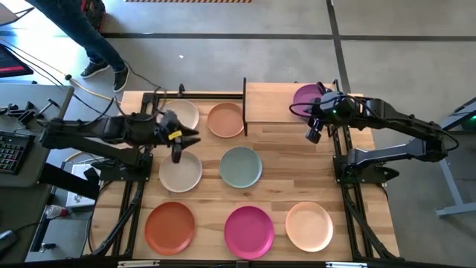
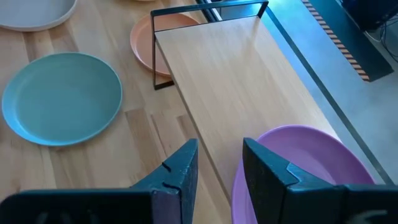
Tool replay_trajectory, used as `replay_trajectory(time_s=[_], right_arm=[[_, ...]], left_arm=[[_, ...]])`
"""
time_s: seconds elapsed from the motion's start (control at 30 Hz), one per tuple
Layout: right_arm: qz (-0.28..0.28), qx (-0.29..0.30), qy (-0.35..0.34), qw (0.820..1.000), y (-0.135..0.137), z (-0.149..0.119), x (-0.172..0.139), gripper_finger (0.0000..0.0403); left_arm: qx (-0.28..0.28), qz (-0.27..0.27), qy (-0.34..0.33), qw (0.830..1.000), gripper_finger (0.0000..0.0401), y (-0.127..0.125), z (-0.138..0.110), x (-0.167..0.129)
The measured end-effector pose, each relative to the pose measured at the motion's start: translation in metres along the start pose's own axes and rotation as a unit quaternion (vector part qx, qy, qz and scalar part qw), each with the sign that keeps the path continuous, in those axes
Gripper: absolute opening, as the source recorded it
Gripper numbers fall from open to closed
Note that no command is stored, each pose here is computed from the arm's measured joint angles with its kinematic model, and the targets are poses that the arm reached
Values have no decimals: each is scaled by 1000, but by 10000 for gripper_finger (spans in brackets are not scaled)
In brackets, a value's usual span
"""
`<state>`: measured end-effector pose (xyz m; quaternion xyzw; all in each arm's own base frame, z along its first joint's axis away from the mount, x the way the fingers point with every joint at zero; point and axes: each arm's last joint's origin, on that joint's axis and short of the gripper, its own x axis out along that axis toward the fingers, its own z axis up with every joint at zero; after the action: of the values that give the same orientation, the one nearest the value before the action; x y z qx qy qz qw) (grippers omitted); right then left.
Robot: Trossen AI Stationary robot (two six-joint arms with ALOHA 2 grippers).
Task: Place and stack plates onto a shelf
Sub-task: Stack the orange plate on the purple plate on the shelf
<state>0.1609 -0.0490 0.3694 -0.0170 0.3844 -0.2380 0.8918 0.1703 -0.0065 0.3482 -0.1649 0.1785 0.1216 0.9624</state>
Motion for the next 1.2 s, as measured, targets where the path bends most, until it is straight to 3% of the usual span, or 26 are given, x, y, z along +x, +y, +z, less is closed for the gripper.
replay_trajectory(time_s=[0.3, 0.6, 0.8, 1.2], right_arm=[[1, 0, 0, 1000, 0, 0, 0, 103], [1, 19, 0, 1000, 0, 0, 0, 103], [1, 27, -1, 1000, 0, 0, 0, 103], [1, 49, -1, 999, 0, 0, 0, 103]], left_arm=[[37, -38, 175, 983, 131, -26, -28, 17], [118, -75, 341, 930, 131, -63, -78, 45], [160, -88, 394, 901, 131, -85, -106, 55], [220, -89, 449, 861, 131, -110, -150, 66]])
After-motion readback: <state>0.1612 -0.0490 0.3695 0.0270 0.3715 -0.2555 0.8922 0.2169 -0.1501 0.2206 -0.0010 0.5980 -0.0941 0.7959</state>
